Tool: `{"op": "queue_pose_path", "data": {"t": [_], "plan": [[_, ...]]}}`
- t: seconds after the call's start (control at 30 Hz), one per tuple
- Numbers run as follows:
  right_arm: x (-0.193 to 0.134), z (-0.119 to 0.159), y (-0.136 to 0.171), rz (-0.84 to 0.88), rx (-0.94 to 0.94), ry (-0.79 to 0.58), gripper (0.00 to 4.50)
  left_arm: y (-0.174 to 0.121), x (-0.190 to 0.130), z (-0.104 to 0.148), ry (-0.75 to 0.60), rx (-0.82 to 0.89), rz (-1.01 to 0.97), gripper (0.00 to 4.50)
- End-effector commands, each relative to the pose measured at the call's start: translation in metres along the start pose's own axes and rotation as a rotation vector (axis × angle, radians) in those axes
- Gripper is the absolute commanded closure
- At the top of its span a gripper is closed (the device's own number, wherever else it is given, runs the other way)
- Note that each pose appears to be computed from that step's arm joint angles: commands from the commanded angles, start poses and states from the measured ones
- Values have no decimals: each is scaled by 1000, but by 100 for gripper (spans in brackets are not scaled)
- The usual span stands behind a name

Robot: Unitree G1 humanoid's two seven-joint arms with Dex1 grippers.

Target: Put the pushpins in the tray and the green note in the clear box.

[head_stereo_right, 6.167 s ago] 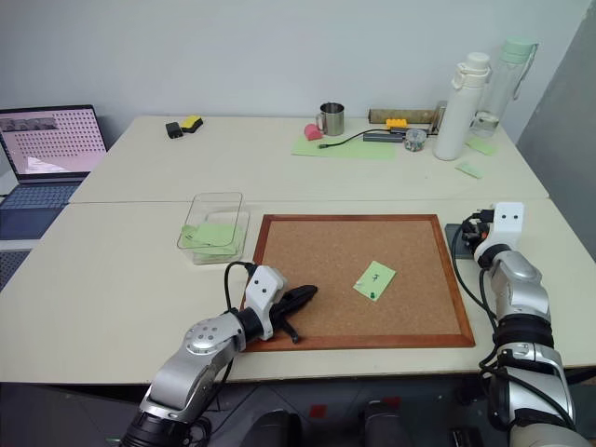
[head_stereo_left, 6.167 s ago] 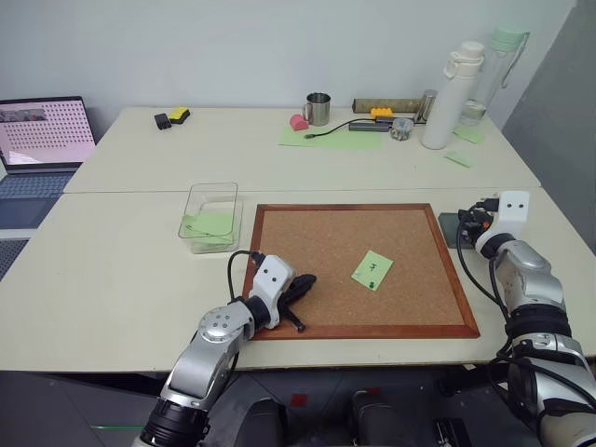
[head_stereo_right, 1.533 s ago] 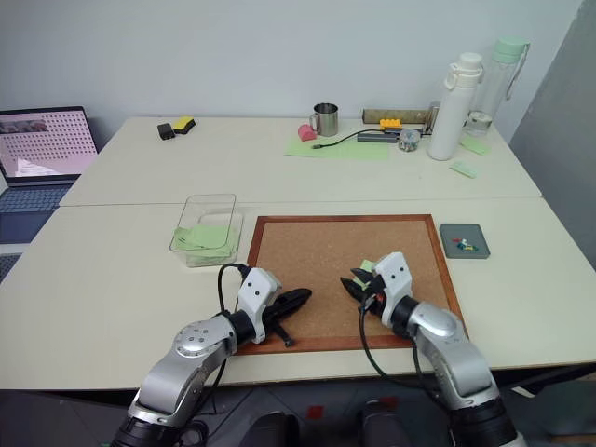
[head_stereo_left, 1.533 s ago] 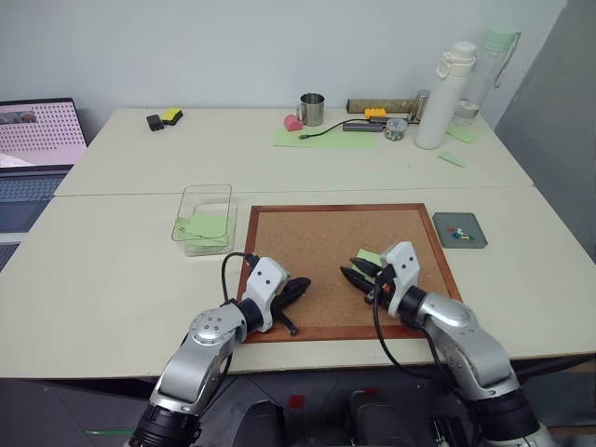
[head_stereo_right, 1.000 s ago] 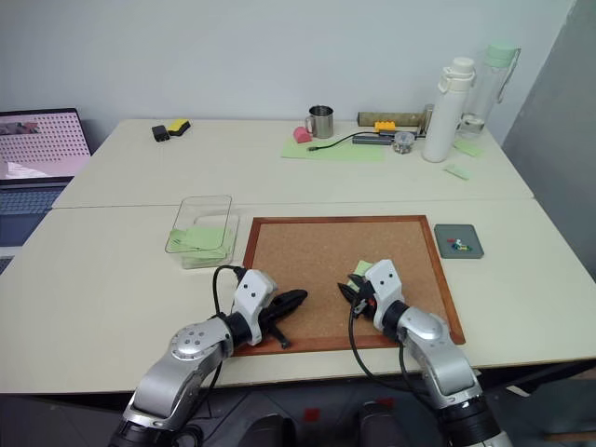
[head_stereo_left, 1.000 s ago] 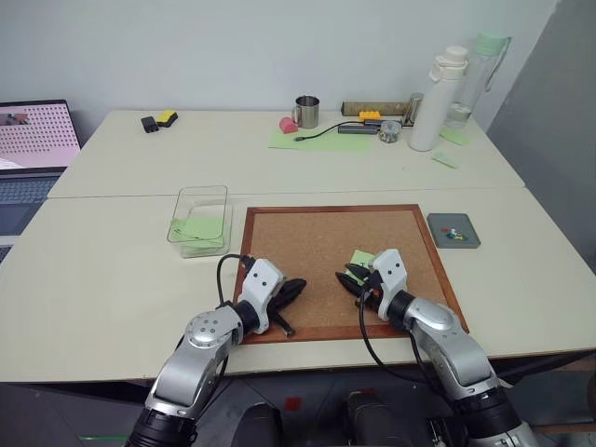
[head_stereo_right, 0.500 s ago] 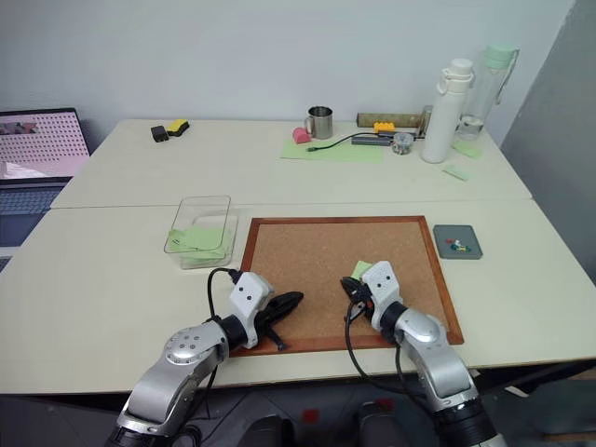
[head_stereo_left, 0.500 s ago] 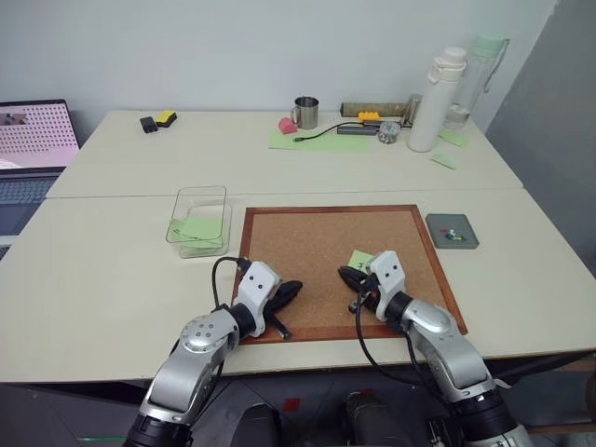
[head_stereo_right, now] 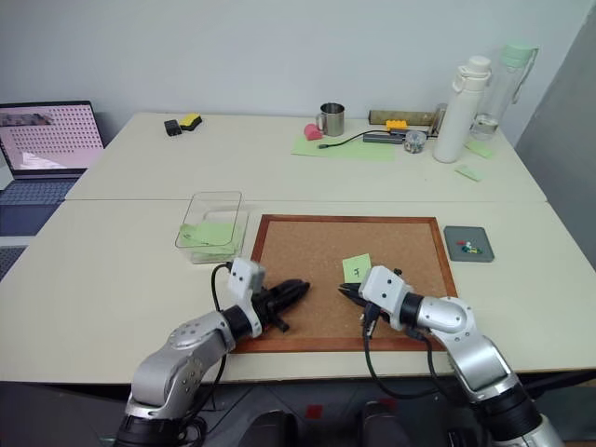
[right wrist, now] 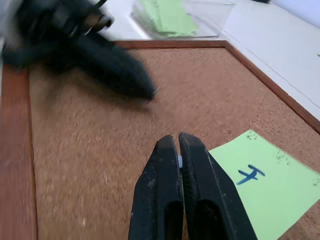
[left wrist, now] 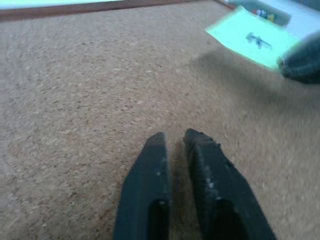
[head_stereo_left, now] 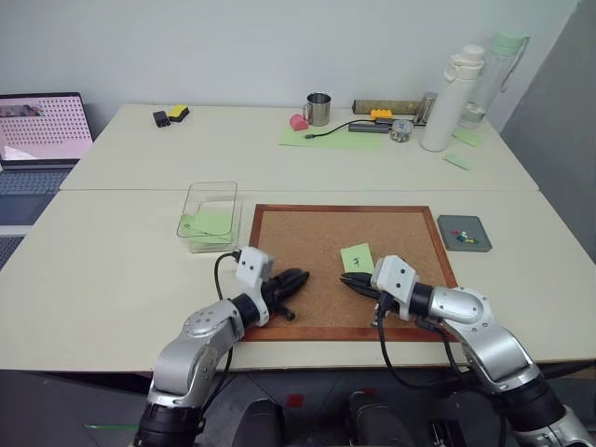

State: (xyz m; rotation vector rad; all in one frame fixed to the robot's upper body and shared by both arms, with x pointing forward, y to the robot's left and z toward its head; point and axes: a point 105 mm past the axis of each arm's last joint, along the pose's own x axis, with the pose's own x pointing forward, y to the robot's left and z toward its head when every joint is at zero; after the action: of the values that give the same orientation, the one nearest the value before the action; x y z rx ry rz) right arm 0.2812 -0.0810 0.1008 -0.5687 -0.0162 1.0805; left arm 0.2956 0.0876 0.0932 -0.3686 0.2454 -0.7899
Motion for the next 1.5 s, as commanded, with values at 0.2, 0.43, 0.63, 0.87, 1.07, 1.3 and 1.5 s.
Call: {"op": "queue_pose_path", "data": {"t": [0.2, 0.43, 0.63, 0.87, 1.07, 1.3, 1.5], "plan": [[-12, 26, -16, 10, -183, -63, 450, -33, 8, 13, 0, -383, -166, 175], [-11, 51, 0, 108, -242, -134, 450, -47, 10, 28, -42, -524, -267, 175], [-7, 59, 10, 164, -295, -149, 450, -55, 12, 33, -46, -560, -309, 175], [-7, 63, 12, 202, -339, -156, 450, -64, 12, 31, -40, -553, -344, 175], [-6, 65, 12, 211, -355, -164, 450, -64, 11, 28, -34, -542, -340, 268], [-4, 65, 13, 205, -363, -170, 450, -64, 9, 28, -33, -534, -339, 397], [-3, 65, 13, 196, -367, -173, 450, -63, 8, 28, -34, -527, -336, 447]]}}
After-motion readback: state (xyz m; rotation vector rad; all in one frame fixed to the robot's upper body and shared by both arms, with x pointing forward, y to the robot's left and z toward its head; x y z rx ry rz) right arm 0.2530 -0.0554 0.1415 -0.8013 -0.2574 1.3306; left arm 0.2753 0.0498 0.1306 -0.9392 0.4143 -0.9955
